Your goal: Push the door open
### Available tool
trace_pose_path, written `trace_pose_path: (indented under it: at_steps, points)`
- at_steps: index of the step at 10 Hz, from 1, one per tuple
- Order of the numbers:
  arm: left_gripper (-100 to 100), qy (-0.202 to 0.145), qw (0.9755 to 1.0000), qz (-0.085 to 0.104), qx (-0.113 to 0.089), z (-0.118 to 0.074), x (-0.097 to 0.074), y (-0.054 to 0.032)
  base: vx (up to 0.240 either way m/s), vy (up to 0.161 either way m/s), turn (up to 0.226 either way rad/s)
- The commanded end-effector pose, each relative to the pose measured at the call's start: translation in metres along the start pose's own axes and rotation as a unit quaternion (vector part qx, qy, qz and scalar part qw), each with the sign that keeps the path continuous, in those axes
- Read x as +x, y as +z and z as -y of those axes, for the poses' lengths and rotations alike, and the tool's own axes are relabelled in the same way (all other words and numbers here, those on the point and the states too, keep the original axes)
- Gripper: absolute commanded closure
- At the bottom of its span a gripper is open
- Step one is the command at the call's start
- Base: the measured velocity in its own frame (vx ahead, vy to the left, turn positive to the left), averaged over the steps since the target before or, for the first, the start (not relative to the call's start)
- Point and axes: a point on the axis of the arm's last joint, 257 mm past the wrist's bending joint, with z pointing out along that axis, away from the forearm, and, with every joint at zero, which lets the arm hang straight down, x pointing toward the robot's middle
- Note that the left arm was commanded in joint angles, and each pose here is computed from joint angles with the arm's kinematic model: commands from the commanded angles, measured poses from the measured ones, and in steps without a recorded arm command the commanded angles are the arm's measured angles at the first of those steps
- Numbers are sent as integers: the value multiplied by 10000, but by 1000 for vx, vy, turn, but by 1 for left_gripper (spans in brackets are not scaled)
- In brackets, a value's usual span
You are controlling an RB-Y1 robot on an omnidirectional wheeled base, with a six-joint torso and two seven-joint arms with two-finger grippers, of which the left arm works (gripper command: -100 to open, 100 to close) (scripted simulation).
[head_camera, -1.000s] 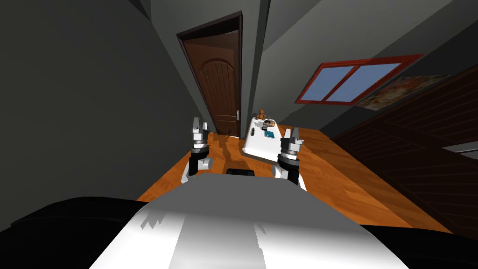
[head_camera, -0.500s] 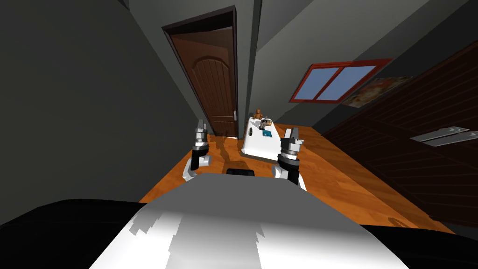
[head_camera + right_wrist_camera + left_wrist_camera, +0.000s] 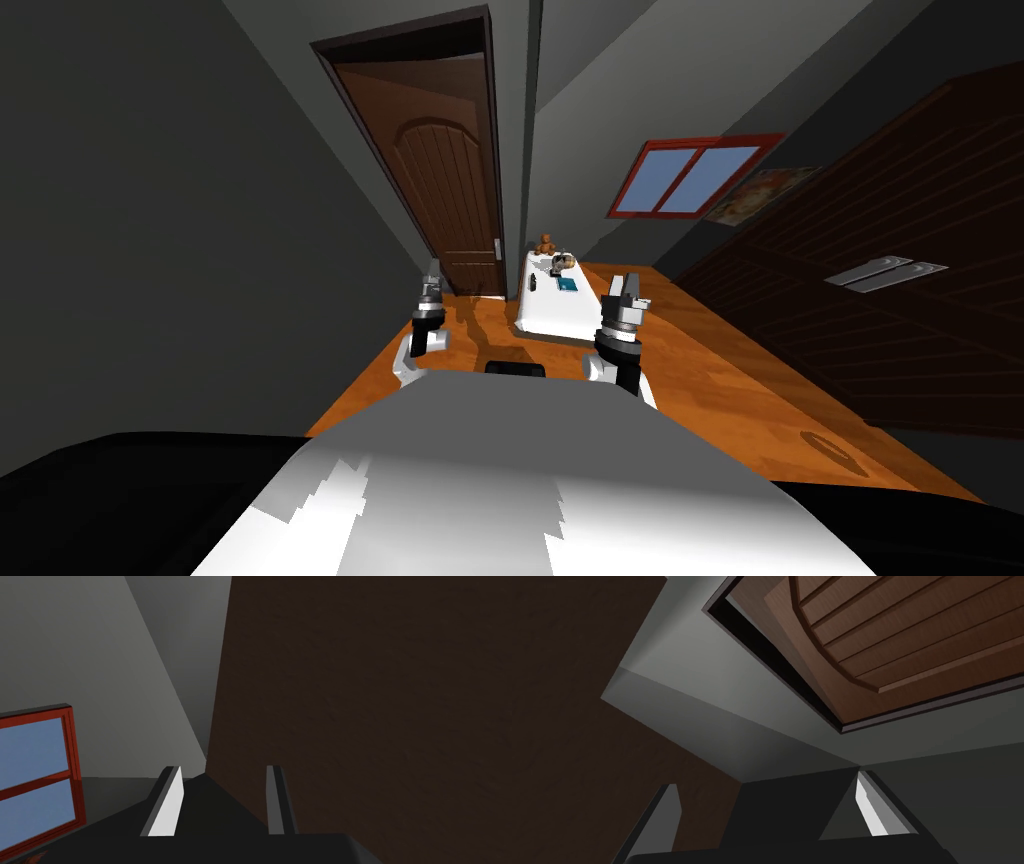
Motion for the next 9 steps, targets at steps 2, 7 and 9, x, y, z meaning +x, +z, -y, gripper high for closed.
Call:
trace_pose_path:
  at_steps: [2,7,9]
  points:
    - [-100,597,9980,-32,-211,-273,-8,22,77,91,-171]
    - [-100,1677,9835,-103,-671,-839,-73,43,70,88,-183]
    - [-100,1884,9790,-121,-775,-957,-89,41,46,81,-113]
